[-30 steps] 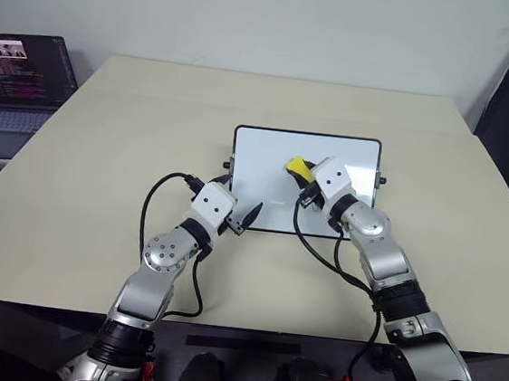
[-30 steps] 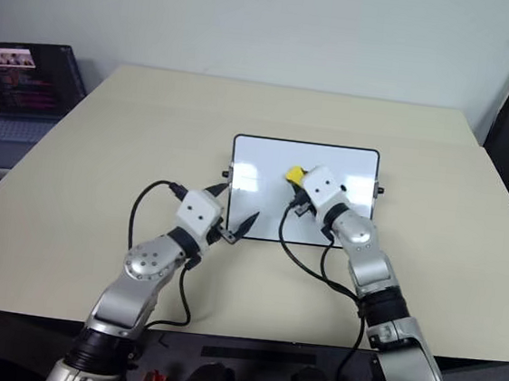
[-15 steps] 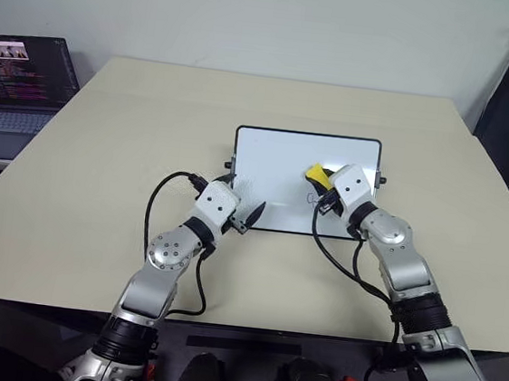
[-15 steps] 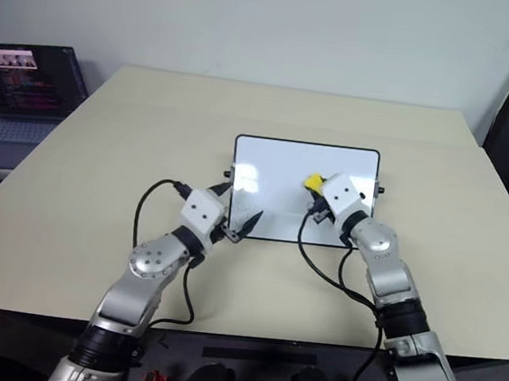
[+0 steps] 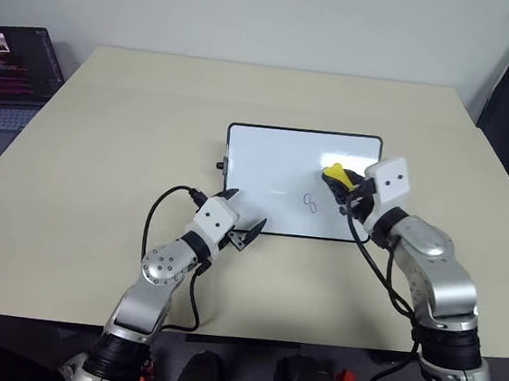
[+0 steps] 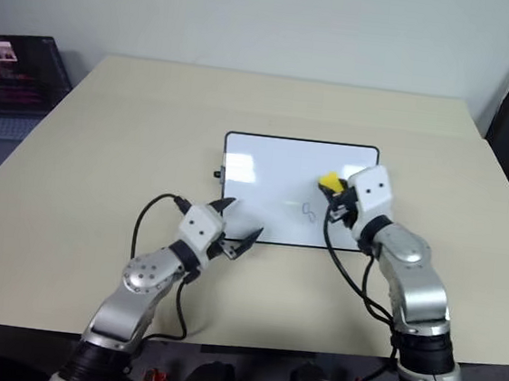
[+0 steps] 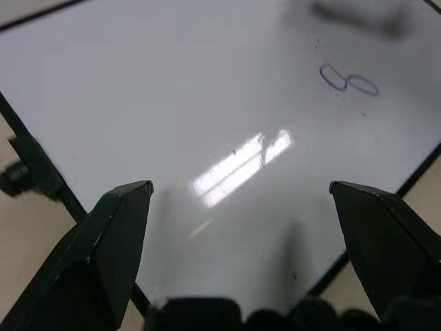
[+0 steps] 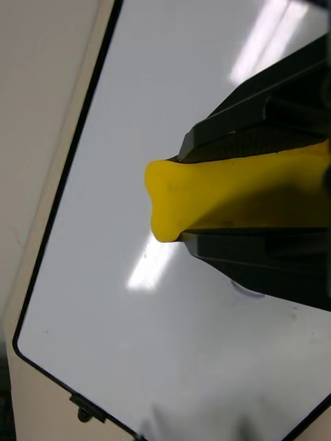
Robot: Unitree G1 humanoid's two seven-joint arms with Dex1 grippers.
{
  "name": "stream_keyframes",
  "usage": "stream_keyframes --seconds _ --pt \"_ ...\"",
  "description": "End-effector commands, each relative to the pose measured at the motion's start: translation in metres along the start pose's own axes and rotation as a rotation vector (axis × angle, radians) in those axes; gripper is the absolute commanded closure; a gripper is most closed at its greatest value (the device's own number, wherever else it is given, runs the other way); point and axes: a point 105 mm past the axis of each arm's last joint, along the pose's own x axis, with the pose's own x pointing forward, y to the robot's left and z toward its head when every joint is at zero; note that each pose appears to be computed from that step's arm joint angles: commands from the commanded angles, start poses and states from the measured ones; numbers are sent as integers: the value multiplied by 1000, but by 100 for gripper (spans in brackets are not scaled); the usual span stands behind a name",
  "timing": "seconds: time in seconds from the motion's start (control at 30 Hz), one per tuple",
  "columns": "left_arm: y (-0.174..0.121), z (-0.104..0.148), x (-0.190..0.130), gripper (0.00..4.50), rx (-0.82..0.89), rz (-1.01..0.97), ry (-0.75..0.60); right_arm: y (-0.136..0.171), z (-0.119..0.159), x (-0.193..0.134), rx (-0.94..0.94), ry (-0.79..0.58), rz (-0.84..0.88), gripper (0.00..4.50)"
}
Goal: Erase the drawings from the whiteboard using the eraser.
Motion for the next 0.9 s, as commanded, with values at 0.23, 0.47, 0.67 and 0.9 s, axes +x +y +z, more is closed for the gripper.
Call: stream_keyframes --seconds 0.23,0.47,0.67,0.9 --pt "-15 19 -1 0 -10 -48 -66 -10 12 -4 -27 -71 -52 351" --pt "-18 23 5 0 -9 -60 -79 13 -28 22 -35 3 -17 351" --pt "-18 23 3 0 -8 -56 -74 25 -62 21 -41 62 17 351" --pt "-18 23 2 0 -10 -48 -70 63 -71 9 0 59 204 351"
